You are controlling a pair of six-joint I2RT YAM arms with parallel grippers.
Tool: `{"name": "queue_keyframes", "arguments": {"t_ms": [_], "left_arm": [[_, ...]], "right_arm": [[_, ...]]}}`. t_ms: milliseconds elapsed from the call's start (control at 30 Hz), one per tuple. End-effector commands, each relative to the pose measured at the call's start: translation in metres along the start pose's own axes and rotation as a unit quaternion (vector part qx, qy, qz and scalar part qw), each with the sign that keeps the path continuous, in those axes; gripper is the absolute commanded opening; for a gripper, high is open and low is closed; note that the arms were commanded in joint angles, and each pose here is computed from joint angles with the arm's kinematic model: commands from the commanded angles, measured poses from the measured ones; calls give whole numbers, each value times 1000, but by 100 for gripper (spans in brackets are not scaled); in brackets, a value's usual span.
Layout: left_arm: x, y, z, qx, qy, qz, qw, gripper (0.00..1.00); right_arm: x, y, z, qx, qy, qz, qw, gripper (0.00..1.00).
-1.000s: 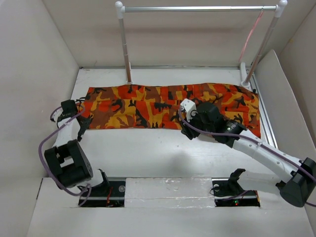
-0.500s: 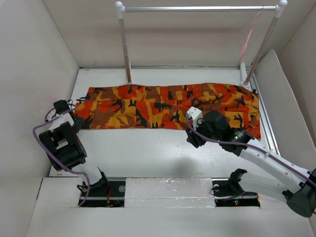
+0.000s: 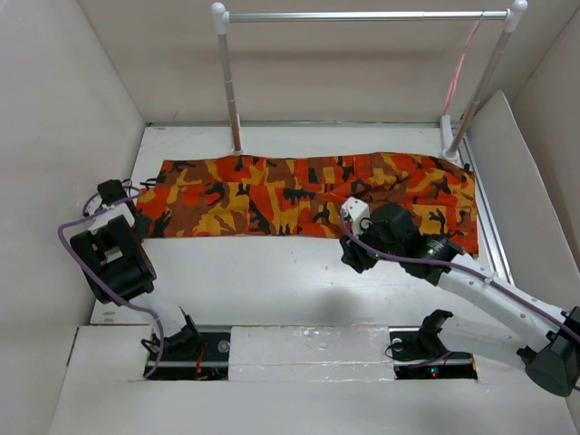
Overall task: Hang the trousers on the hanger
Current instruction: Flatten out the trousers at the center of the board, then fold the trousers at the center of the board.
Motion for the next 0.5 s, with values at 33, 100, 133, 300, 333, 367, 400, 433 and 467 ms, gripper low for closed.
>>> {"name": "queue_keyframes", "arguments": {"t_ms": [33, 100, 133, 300, 333, 367, 400, 433, 467], "left_arm": [[-1, 3, -1, -1, 7, 1, 1000, 37], [0, 4, 2, 4, 8, 5, 1000, 41], [1, 6, 4, 8, 11, 5, 1000, 41], [3, 15, 6, 19, 32, -10, 999, 40], [1, 15, 2, 10, 34, -11, 999, 39], [-1, 14, 3, 6, 41, -8, 999, 36], [-4, 13, 3, 1, 50, -5, 999, 34], [-5, 12, 0, -8, 51, -4, 999, 32], [-5, 12, 0, -9, 51, -4, 999, 26]], "right_arm": [[6, -1, -14, -23, 0, -12, 1000, 50], [6, -2, -14, -24, 2, -12, 1000, 50], [9, -2, -14, -24, -1, -15, 1000, 50], [10, -9, -23, -33, -1, -3, 999, 49], [12, -10, -25, -36, -4, -4, 999, 49], [11, -11, -27, -38, -4, -2, 999, 49], [11, -11, -29, -38, -5, -1, 999, 49], [10, -13, -33, -41, -5, 0, 999, 49], [12, -14, -35, -44, -7, -2, 999, 49]]}}
Point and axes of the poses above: each gripper's point midway between its finger pads, its own y axis out along the fingers, its own x axis along the line the jaws close on, z = x × y, the point moved 4 cm from there along -y, back along the fingers, and after that the axes turned 13 degrees about -y, right-handed, at the moved point
